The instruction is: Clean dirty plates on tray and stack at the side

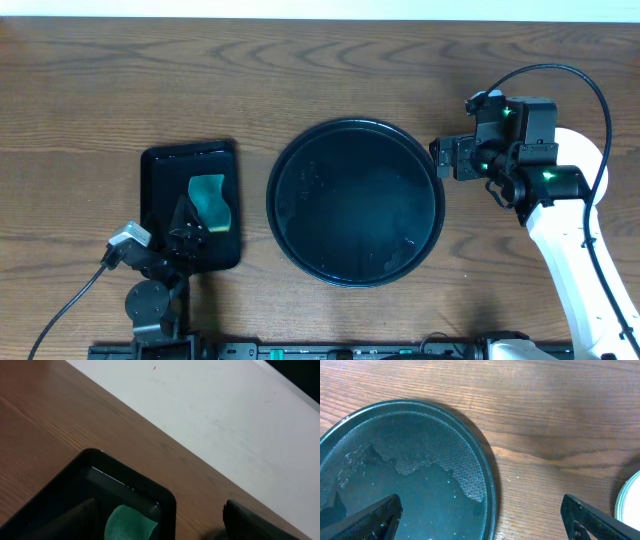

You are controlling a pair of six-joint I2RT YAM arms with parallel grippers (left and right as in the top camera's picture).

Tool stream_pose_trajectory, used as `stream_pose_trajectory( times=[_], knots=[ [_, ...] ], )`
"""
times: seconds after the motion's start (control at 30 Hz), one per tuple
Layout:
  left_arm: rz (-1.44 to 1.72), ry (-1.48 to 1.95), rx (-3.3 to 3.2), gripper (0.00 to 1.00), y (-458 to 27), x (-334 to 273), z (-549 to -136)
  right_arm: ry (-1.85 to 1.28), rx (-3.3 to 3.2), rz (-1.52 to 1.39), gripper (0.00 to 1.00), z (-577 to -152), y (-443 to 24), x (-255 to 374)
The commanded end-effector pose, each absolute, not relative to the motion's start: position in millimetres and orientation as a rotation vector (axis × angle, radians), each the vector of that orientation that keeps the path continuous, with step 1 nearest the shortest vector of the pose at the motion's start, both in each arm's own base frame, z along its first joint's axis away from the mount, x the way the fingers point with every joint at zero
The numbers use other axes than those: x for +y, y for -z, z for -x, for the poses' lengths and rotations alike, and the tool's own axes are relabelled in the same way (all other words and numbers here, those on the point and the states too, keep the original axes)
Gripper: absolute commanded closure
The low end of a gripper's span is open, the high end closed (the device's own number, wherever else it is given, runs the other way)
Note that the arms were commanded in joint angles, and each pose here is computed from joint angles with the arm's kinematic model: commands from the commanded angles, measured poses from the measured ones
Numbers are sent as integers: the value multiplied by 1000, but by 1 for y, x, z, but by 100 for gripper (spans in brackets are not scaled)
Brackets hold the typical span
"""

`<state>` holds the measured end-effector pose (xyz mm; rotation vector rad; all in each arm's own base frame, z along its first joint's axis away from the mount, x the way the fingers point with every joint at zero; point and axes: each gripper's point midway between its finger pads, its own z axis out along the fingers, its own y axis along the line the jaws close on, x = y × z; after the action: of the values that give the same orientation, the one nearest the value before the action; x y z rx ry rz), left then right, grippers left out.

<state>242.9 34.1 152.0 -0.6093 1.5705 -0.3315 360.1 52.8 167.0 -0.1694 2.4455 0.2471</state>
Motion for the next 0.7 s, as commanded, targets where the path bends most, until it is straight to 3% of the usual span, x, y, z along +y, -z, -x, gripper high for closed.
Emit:
stream_pose_trajectory(
  times=[0.0,0.67],
  knots=[
    [622,306,1621,20,-136,36,-241,-241,2429,194,1,-361,-173,55],
    [622,306,1621,20,-136,36,-241,-239,2410,195,1,-357,-181,55]
  ],
)
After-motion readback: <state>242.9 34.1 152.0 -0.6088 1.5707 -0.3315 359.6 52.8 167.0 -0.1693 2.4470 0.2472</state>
